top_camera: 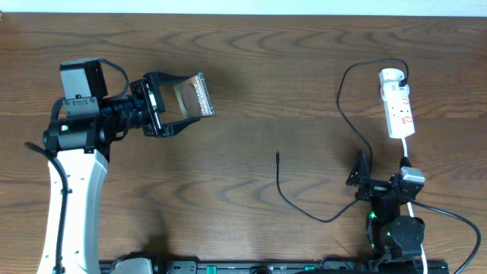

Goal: Plug charger to phone and switch on socket
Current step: 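Lift the phone with the left gripper and tilt it upright, then move the right gripper over the black cable's connector end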

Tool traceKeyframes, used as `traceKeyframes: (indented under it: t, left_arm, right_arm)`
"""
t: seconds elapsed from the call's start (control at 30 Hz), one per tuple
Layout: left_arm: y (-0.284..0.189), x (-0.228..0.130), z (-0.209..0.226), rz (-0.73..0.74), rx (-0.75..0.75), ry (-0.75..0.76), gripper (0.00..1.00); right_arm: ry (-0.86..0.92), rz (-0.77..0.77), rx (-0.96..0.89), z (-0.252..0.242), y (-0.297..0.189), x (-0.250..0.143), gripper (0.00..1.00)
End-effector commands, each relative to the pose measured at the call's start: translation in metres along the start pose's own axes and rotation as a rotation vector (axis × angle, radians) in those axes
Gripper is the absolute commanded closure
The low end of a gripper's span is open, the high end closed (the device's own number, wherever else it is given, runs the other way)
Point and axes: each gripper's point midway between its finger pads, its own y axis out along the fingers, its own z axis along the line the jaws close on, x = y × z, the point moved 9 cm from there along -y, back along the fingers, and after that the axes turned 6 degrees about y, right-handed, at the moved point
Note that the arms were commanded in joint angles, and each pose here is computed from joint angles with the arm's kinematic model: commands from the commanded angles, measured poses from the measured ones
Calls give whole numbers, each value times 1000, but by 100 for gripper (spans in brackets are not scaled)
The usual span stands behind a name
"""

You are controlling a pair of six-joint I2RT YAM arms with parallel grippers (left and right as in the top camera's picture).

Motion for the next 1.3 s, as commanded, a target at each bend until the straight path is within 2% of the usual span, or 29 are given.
traceKeyframes:
  t: [0.0, 0.1, 0.17, 0.23, 0.3, 0.4, 0.53, 0.67, 0.93, 1.13, 1.27]
  left_arm:
    - [-7, 3, -10, -151, -28, 345, 93]
    - [-9, 12, -10, -274, 18, 603, 93]
    - [-12, 21, -4, -367, 97, 685, 92]
    - [-17, 34, 9, -502, 218, 658, 93]
    - [-27, 51, 26, -711, 385, 592, 93]
    - [-31, 61, 41, -839, 522, 562, 93]
    - [-28, 67, 49, -902, 631, 556, 93]
    - [-19, 74, 52, -891, 670, 532, 93]
    - [-11, 77, 53, -850, 640, 461, 92]
    - [-11, 77, 54, -845, 643, 459, 92]
    - [-12, 77, 55, -843, 650, 460, 92]
  right_arm:
    - [-7, -1, -5, -1, 0, 0, 1]
    - [-7, -1, -5, -1, 0, 0, 1]
    - [-7, -1, -5, -1, 0, 0, 1]
    - [-7, -1, -5, -1, 0, 0, 1]
    - [-7, -1, -5, -1, 0, 0, 1]
    - [-7, -1, -5, -1, 0, 0, 1]
    - [-7, -1, -5, -1, 0, 0, 1]
    - [-7, -1, -5, -1, 0, 0, 1]
    - [2, -51, -20, -1, 0, 7, 1]
    - [-5, -15, -24, -2, 0, 2, 1]
    - [5, -41, 106, 10, -1, 9, 1]
